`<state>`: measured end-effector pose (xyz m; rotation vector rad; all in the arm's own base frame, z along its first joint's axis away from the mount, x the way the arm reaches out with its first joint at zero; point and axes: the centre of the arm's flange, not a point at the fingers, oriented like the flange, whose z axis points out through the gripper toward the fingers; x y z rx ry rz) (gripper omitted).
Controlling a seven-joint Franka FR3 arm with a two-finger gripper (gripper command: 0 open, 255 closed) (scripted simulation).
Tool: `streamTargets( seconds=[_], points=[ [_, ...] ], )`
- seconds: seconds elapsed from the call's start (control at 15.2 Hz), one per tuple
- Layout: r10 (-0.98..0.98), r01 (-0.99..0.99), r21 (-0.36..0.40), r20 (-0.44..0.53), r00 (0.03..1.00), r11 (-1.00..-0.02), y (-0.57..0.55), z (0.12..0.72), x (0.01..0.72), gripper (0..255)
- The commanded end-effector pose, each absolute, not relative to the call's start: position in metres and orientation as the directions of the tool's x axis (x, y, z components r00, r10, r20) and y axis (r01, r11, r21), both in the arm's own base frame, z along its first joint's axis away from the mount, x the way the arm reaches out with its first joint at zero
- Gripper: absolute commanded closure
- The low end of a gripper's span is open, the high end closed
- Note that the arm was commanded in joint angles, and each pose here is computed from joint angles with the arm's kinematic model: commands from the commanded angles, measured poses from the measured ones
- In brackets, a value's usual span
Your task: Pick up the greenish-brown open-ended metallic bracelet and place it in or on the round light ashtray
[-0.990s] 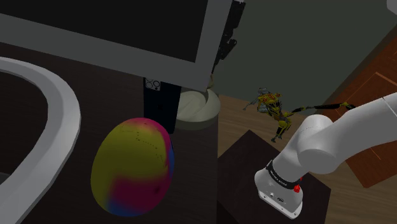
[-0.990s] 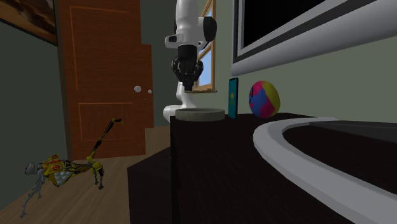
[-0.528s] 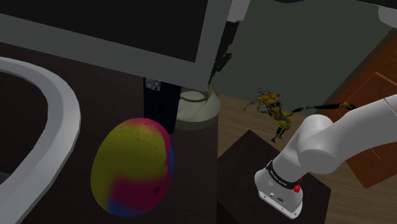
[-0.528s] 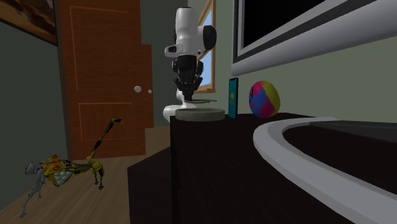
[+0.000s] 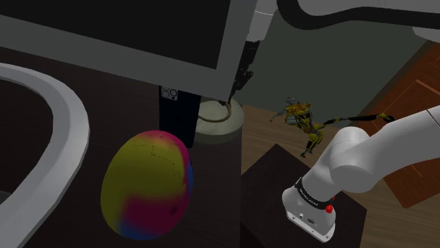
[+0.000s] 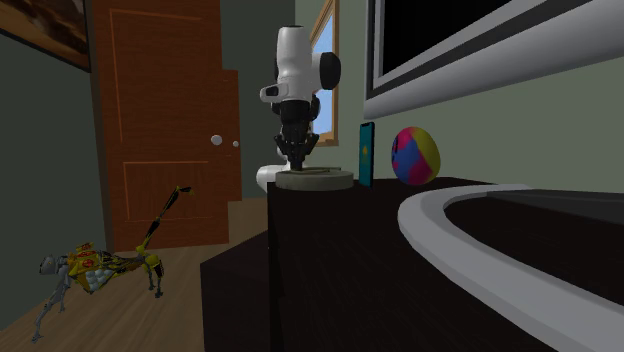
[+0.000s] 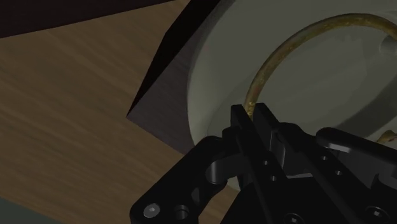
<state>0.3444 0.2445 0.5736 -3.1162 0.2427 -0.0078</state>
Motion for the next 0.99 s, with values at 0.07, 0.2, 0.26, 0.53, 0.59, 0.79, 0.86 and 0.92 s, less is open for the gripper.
streamTargets(
  seconds=[0.07, 0.2, 0.26, 0.53, 0.59, 0.79, 0.86, 0.92],
  points=[
    [-0.155, -0.155, -0.016, 0.003, 0.988, -0.988, 0.245, 0.572, 0.344, 255],
    [-0.155, -0.155, -0.016, 0.003, 0.988, -0.988, 0.245, 0.572, 0.344, 255],
    [-0.155, -0.155, -0.016, 0.003, 0.988, -0.988, 0.245, 0.572, 0.344, 0],
    [-0.155, -0.155, -0.016, 0.003, 0.988, -0.988, 0.244, 0.573, 0.344, 0],
    [-0.155, -0.155, -0.016, 0.003, 0.988, -0.988, 0.245, 0.572, 0.344, 0],
    [-0.155, -0.155, -0.016, 0.003, 0.988, -0.988, 0.244, 0.612, 0.344, 0],
    [-0.155, -0.155, -0.016, 0.003, 0.988, -0.988, 0.244, 0.622, 0.344, 0],
    [-0.155, -0.155, -0.016, 0.003, 0.988, -0.988, 0.244, 0.622, 0.344, 0]
  ],
)
